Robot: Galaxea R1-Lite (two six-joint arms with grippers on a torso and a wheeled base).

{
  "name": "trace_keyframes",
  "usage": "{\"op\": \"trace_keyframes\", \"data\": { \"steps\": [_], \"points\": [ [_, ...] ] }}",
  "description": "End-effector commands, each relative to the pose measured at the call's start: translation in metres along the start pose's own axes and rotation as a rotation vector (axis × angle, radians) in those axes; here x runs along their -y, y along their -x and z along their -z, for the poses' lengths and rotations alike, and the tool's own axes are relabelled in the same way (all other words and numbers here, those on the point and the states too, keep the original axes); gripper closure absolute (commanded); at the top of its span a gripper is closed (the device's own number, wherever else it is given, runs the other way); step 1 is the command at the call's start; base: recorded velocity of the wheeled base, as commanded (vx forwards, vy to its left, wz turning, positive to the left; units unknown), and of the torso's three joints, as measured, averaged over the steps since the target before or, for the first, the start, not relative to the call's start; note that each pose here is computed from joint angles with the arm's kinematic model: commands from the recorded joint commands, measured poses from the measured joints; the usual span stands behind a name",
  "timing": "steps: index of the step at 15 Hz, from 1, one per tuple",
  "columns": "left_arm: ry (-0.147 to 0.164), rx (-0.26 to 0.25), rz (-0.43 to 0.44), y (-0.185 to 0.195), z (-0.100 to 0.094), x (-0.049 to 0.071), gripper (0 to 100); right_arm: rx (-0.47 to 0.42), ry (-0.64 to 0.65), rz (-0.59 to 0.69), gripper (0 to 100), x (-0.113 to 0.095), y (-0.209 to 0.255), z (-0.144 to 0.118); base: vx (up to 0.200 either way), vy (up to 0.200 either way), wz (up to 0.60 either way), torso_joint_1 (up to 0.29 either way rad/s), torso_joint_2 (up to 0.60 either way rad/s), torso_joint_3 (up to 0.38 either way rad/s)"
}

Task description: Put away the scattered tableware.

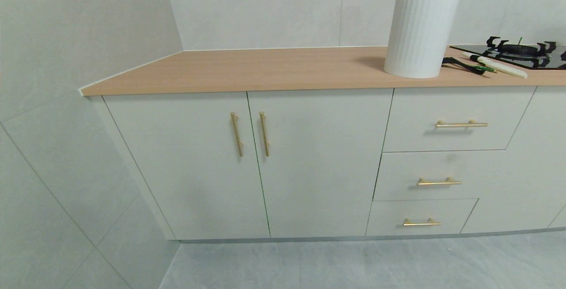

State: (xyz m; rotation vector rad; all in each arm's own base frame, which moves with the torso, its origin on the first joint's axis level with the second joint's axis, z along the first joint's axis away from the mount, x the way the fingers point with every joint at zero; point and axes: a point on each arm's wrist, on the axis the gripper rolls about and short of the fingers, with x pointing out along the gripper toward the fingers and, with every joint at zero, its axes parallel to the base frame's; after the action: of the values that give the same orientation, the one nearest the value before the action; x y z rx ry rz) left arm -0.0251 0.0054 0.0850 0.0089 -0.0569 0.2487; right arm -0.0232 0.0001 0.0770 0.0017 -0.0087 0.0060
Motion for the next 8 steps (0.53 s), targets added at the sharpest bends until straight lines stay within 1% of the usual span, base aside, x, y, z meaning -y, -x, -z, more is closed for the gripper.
{"op": "trace_keyframes", "data": {
  "steps": [1,2,3,4,5,6,7,8],
  "points": [
    [0.001,-0.019,0.066,-0.0012,0.0056,0.0019,0,-0.012,0.003,-0.003,0,-0.0001,-0.0005,0.0016,0.0,0.0,0.0,0.0,0.0,0.0],
    [0.009,-0.021,0.112,-0.0011,0.0058,0.0029,0,-0.012,0.003,-0.003,0,-0.0001,-0.0005,0.0016,0.0,0.0,0.0,0.0,0.0,0.0],
    [0.014,-0.055,0.181,-0.0007,0.0092,0.0045,0,-0.012,0.005,-0.003,0,-0.0001,-0.0005,0.0016,0.0,0.0,0.0,0.0,0.0,0.0],
    [0.009,-0.056,0.2,-0.0006,0.0094,0.0049,0,-0.012,0.003,-0.003,0,0.0,-0.0005,0.0016,0.0,0.0,0.0,0.0,0.0,0.0],
    [-0.014,-0.053,0.206,-0.0006,0.0094,0.005,0,-0.01,-0.004,0.0,0,0.0,-0.0005,0.0014,0.0,0.0,0.0,0.0,0.0,0.0],
    [-0.024,-0.052,0.21,-0.0006,0.0094,0.005,0,-0.01,-0.017,0.001,0,0.0,-0.0005,0.0014,0.0,0.0,0.0,0.0,0.0,0.0],
    [-0.024,-0.052,0.21,-0.0006,0.0094,0.005,0,-0.01,-0.023,0.001,0,0.0,-0.0005,0.0014,0.0,0.0,0.0,0.0,0.0,0.0],
    [-0.016,-0.053,0.209,-0.0006,0.0094,0.005,0,-0.01,-0.017,-0.002,0,0.0,-0.0005,0.0014,0.0,0.0,0.0,0.0,0.0,0.0]
  ]
}}
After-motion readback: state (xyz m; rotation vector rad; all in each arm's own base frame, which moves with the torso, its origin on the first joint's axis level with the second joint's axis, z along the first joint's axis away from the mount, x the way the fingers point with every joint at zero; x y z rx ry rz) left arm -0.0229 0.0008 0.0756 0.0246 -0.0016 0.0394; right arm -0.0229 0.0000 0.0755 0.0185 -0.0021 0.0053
